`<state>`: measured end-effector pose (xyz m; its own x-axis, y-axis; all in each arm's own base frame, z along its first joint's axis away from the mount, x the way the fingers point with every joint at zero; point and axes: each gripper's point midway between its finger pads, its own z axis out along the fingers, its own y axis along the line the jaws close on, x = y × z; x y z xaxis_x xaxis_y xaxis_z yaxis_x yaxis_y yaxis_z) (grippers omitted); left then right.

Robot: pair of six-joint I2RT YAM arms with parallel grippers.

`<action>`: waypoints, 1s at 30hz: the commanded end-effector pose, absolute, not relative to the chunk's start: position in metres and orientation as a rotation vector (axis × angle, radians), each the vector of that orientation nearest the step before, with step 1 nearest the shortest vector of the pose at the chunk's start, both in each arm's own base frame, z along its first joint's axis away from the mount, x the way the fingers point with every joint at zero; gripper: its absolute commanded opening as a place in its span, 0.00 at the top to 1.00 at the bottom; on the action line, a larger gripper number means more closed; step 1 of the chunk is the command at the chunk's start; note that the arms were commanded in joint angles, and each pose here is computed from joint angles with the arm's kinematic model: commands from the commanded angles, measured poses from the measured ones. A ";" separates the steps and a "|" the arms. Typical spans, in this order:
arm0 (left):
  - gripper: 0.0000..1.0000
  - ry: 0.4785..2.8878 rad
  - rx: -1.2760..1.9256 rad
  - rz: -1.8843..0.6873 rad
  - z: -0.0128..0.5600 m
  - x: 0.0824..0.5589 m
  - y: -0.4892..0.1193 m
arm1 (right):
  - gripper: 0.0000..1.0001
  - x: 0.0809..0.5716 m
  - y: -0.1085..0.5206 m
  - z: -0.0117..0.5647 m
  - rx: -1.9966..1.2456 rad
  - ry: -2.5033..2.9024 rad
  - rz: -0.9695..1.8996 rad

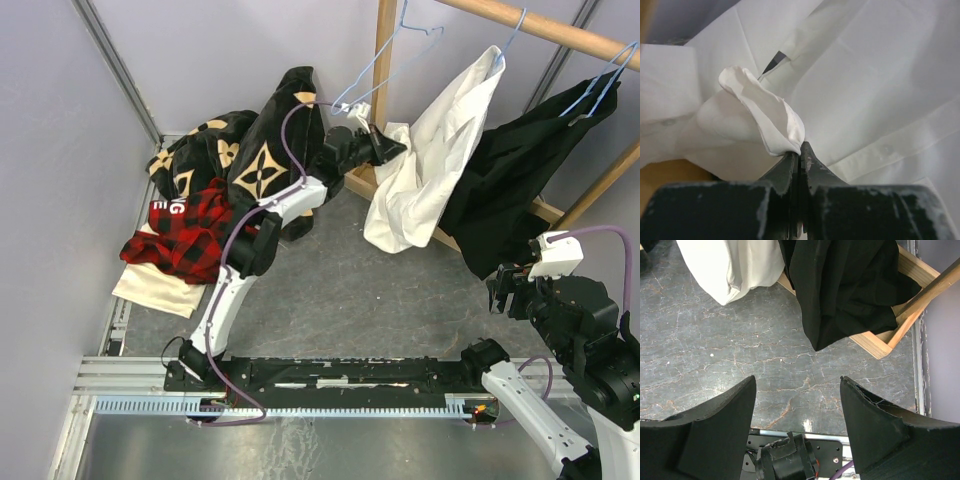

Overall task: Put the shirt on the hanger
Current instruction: Adjust the shirt at the center of the board.

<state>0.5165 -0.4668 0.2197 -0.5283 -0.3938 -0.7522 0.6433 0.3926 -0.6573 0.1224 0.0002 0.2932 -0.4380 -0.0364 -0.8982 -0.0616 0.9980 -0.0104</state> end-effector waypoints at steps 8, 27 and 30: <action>0.79 1.737 0.273 -1.452 0.179 0.513 -0.534 | 0.24 0.122 -0.001 0.301 -0.062 2.003 0.030; 0.01 1.560 0.254 -1.377 0.272 0.473 -0.438 | 0.24 0.121 -0.001 0.301 -0.062 2.003 0.034; 0.01 1.589 0.243 -1.344 0.259 0.463 -0.424 | 0.25 0.122 0.000 0.301 -0.065 2.005 0.036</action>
